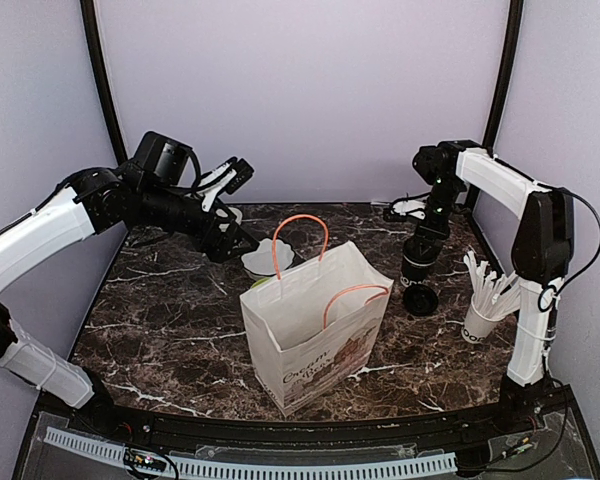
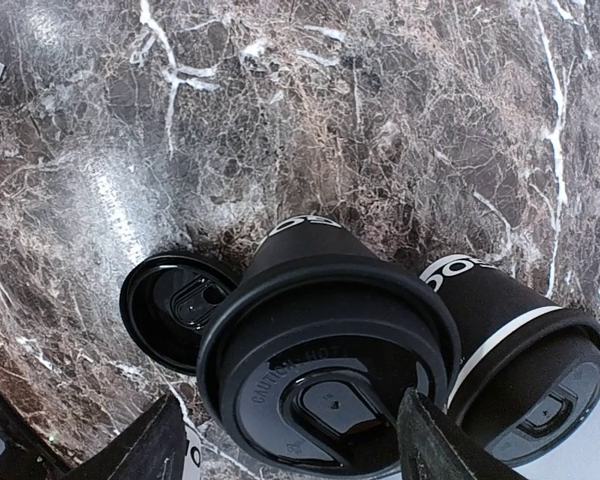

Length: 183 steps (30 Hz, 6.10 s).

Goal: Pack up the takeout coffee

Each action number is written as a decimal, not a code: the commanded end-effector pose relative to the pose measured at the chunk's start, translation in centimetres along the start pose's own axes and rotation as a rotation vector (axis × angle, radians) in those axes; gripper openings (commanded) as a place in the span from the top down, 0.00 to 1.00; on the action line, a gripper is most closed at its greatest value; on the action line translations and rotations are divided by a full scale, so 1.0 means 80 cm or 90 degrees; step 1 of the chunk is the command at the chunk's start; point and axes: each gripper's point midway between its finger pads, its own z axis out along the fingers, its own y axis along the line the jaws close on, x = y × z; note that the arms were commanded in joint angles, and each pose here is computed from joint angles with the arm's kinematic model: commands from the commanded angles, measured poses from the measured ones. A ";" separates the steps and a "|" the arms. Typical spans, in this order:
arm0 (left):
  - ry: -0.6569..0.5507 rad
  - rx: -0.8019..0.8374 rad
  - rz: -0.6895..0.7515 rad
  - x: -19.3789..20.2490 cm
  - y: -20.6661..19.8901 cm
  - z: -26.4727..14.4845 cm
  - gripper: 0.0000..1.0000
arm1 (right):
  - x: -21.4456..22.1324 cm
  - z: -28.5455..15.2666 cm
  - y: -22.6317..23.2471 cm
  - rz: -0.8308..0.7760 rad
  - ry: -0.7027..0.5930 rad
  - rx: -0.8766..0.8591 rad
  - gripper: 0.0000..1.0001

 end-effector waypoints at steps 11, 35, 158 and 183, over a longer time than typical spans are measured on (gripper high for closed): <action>-0.018 0.016 0.005 -0.015 -0.004 -0.008 0.04 | -0.007 -0.027 0.002 0.007 -0.031 0.008 0.30; -0.010 0.029 0.003 -0.012 -0.009 -0.008 0.04 | -0.015 -0.030 -0.017 0.017 -0.042 0.015 0.21; -0.159 -0.188 0.037 -0.111 0.022 -0.092 0.13 | -0.127 -0.187 0.375 -0.547 -0.171 0.161 0.42; -0.101 -0.109 0.030 -0.062 0.053 0.005 0.13 | -0.094 -0.121 0.443 -0.676 -0.154 0.274 0.44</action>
